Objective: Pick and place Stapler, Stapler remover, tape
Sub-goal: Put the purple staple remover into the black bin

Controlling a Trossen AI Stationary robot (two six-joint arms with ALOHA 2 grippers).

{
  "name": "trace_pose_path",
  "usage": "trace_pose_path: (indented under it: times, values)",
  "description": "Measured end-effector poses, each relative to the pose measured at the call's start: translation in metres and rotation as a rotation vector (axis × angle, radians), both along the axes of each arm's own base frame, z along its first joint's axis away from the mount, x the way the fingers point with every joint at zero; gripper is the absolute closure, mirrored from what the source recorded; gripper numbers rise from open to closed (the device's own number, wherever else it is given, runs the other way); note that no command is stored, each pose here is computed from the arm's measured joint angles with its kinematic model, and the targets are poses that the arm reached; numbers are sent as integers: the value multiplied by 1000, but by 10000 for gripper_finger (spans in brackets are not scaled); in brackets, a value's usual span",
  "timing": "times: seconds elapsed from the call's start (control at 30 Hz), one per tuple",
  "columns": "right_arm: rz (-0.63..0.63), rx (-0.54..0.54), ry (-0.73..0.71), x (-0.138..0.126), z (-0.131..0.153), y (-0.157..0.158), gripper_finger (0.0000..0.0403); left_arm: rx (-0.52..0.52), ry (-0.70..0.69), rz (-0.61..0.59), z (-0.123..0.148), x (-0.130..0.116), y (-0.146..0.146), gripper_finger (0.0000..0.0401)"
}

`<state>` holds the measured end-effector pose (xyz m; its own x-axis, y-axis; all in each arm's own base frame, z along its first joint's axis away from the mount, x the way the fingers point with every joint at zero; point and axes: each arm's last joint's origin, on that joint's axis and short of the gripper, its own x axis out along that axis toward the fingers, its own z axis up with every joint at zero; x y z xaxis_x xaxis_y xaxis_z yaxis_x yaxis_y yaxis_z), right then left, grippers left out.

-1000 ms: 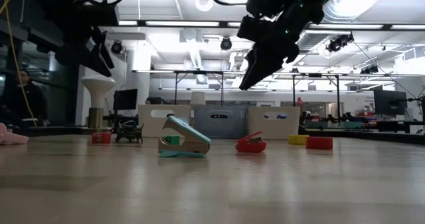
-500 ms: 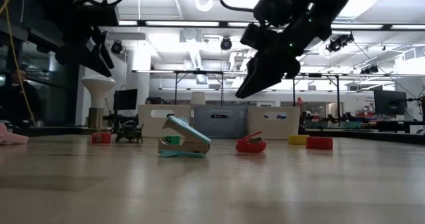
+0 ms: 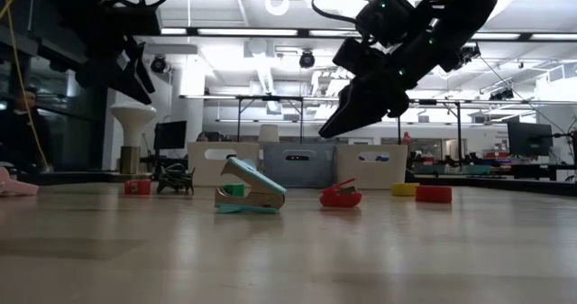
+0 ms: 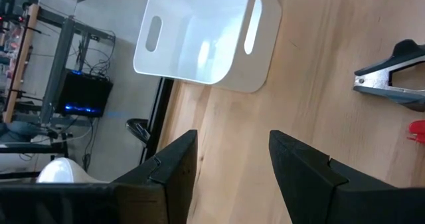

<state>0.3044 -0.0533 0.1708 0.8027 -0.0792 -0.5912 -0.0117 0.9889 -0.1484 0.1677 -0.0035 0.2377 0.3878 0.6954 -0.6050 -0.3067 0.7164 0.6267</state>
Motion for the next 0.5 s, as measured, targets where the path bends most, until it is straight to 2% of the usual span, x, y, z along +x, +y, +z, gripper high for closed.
trace_pose_path:
  times: [0.5]
  values:
    - [20,8,-3,2,0,10,214,-1,-2,0,0,0,0,218]
